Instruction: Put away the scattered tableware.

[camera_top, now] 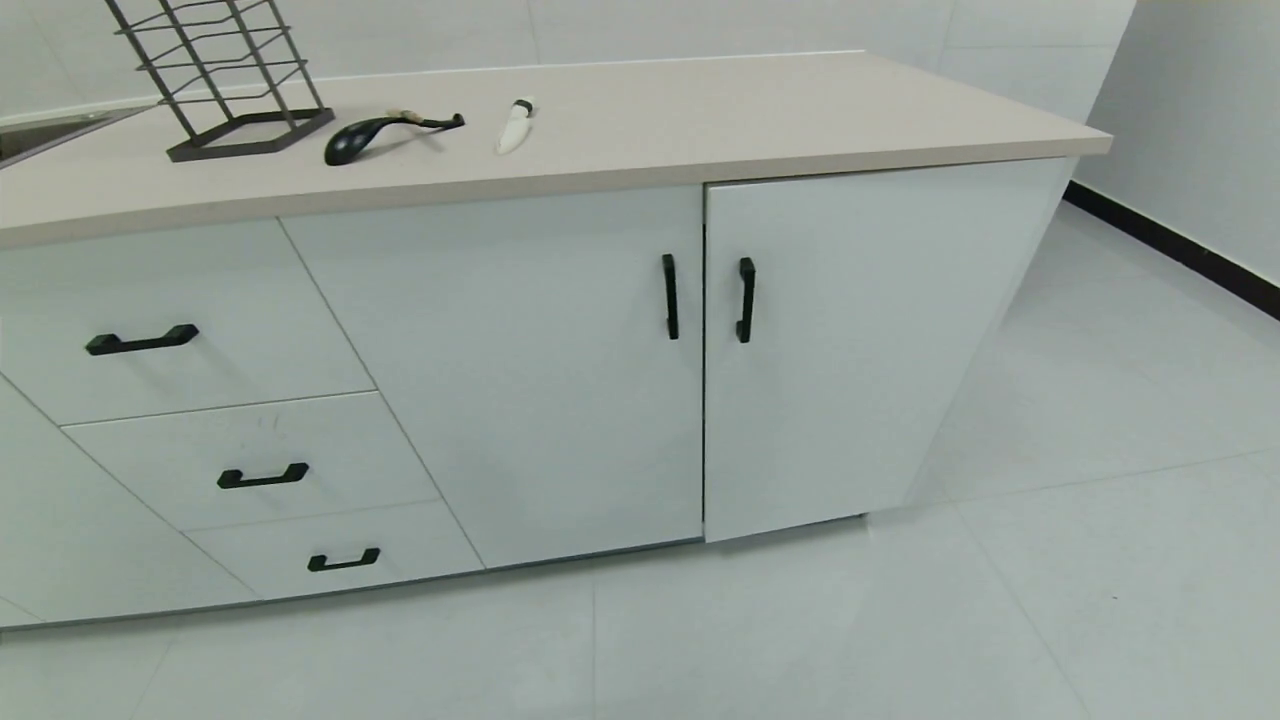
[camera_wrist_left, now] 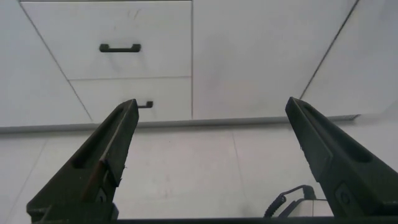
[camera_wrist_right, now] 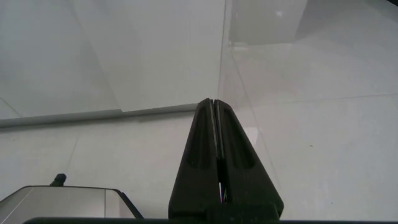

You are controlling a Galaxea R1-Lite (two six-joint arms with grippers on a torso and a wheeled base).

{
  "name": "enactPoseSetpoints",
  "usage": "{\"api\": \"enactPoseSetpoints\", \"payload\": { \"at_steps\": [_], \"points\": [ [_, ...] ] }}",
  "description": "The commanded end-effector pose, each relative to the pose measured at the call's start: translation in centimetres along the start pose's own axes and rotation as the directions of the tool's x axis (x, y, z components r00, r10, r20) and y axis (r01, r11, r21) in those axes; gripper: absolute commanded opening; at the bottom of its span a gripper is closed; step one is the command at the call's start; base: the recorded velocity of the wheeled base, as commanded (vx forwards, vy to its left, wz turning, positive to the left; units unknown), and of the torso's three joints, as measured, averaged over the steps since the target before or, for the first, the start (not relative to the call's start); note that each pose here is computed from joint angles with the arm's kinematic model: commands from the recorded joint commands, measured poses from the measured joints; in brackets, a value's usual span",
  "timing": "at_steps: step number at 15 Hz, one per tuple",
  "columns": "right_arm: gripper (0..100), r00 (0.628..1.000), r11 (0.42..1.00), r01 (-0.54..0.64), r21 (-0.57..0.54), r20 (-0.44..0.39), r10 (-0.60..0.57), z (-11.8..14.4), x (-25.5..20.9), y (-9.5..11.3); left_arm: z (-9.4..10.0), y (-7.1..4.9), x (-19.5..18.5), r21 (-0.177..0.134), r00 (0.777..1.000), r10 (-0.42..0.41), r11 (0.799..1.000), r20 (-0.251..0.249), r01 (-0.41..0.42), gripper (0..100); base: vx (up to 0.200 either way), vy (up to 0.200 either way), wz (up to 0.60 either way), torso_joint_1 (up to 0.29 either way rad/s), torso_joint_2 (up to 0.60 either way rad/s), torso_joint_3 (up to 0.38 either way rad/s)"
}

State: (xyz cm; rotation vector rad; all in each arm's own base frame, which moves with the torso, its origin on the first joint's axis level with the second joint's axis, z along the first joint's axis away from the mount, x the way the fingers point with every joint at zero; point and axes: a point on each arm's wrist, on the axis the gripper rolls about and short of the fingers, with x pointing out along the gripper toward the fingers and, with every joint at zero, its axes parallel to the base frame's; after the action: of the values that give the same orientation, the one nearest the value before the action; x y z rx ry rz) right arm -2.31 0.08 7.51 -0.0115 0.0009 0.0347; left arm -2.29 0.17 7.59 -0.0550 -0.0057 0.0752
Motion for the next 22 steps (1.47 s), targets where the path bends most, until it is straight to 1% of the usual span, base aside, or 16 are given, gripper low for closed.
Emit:
{"api": "enactPoseSetpoints", "payload": {
  "at_steps": [1, 3, 5, 11, 15, 17, 22],
  "points": [
    [0, 1.0, 1.0, -0.001, -0.001, -0.004, 0.001, -0.01, 0.02, 0.0, 0.01, 0.0, 0.0, 0.0, 1.0, 0.001, 1.0, 0.001, -0.001, 100, 0.0, 0.2, 0.6, 0.002, 0.01, 0.007],
    [0, 1.0, 1.0, -0.001, -0.001, -0.004, 0.001, -0.01, 0.02, 0.0, 0.01, 0.0, 0.0, 0.0, 1.0, 0.001, 1.0, 0.001, -0.001, 100, 0.0, 0.2, 0.6, 0.0, 0.0, 0.002],
    [0, 1.0, 1.0, -0.001, 0.001, -0.004, 0.001, -0.01, 0.02, 0.0, 0.01, 0.0, 0.0, 0.0, 1.0, 0.001, 1.0, 0.001, -0.001, 100, 0.0, 0.2, 0.0, 0.002, 0.01, 0.005],
    [0, 1.0, 1.0, 0.001, 0.005, -0.004, -0.001, -0.01, 0.02, 0.0, -0.01, 0.0, 0.0, 0.0, 1.0, 0.001, 1.0, 0.0, -0.001, 100, 0.2, 0.2, 0.0, 0.0, 0.0, 0.0],
    [0, 1.0, 1.0, 0.001, 0.007, -0.002, -0.001, 0.03, 0.01, 0.0, 0.01, 0.0, 0.0, 0.001, 1.0, 0.001, 1.0, 0.001, -0.001, 100, 0.2, 0.0, 0.0, 0.002, 0.0, 0.002],
    [0, 1.0, 1.0, 0.001, 0.007, -0.002, -0.001, 0.03, 0.01, 0.0, 0.01, 0.0, 0.0, 0.006, 1.0, 0.001, 1.0, 0.001, -0.001, 100, 0.0, 0.0, 0.0, 0.0, 0.0, 0.0],
    [0, 1.0, 1.0, 0.001, 0.007, -0.004, -0.001, -0.01, 0.02, 0.0, -0.01, 0.0, 0.0, 0.004, 1.0, 0.001, 1.0, 0.0, -0.001, 100, 0.0, 0.0, 0.0, 0.0, 0.0, 0.0]
  ]
}}
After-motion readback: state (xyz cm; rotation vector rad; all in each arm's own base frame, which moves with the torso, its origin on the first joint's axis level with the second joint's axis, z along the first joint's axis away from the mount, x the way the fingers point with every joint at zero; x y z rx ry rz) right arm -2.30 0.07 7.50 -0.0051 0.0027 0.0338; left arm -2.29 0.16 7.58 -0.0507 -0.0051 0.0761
